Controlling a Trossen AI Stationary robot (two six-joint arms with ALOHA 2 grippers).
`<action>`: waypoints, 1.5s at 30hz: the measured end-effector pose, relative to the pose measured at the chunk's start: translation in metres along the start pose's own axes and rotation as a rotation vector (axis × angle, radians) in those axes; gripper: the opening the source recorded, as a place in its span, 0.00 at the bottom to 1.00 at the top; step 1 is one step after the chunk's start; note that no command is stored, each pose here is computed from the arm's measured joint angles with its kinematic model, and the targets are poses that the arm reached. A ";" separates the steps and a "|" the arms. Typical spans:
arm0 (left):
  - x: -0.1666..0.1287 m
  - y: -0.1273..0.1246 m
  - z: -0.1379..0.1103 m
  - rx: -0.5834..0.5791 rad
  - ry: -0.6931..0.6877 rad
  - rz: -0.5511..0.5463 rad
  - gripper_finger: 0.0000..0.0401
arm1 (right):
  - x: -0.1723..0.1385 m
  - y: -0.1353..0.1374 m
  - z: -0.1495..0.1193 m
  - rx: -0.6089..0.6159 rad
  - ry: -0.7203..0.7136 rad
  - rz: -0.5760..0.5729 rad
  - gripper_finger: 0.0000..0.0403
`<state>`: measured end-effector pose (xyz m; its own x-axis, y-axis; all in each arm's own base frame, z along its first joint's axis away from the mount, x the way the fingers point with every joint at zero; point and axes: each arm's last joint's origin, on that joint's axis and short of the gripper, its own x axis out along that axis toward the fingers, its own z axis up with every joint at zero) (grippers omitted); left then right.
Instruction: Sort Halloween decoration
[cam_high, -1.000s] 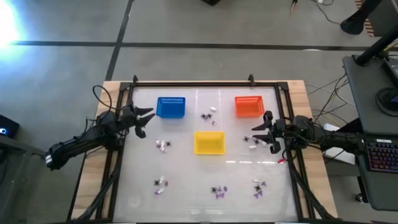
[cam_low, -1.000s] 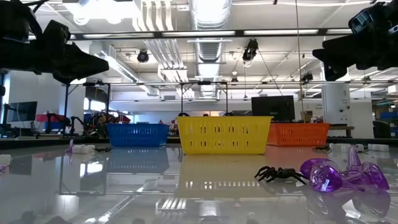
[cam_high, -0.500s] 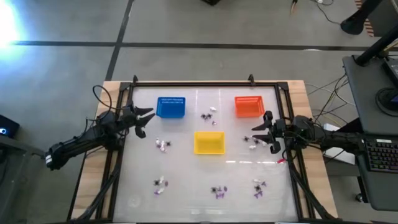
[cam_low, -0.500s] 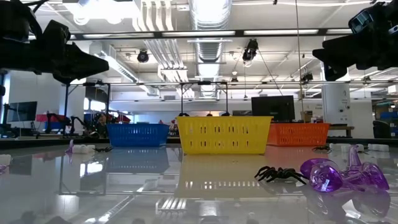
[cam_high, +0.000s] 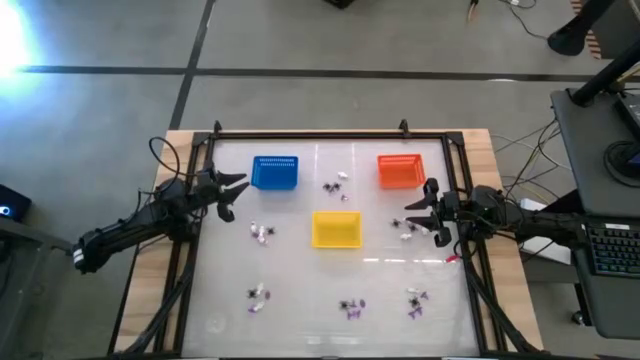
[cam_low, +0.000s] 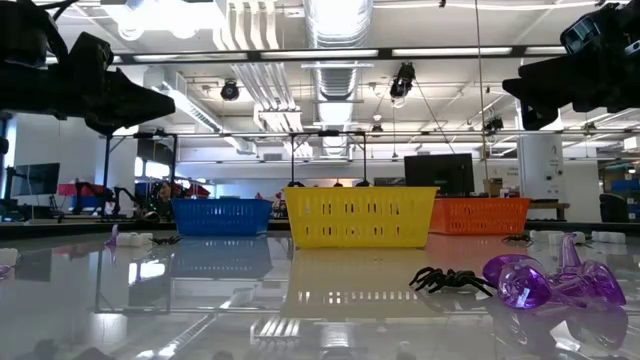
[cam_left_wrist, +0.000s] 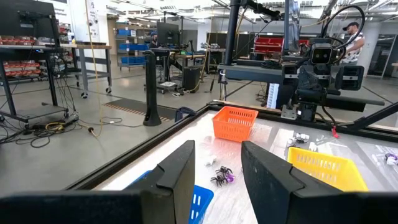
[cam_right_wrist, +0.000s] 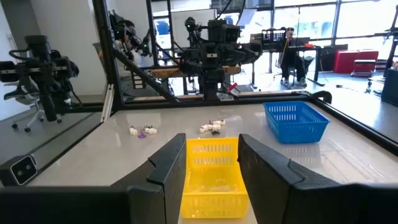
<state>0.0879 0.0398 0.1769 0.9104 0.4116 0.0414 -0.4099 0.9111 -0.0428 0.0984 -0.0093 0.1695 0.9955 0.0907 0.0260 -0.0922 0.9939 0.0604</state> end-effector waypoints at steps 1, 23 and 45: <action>0.000 0.000 0.000 0.000 0.000 0.000 0.28 | 0.000 0.000 0.000 0.000 0.000 0.000 0.34; 0.000 0.000 0.000 0.000 0.000 -0.001 0.28 | 0.000 0.000 0.000 -0.107 -0.002 0.000 0.34; 0.000 0.000 0.000 0.000 0.000 0.000 0.28 | 0.000 -0.001 0.003 0.213 -0.038 -0.051 0.34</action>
<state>0.0879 0.0398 0.1769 0.9105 0.4114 0.0412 -0.4098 0.9112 -0.0430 0.0984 -0.0109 0.1723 0.9979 0.0347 0.0549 -0.0483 0.9611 0.2719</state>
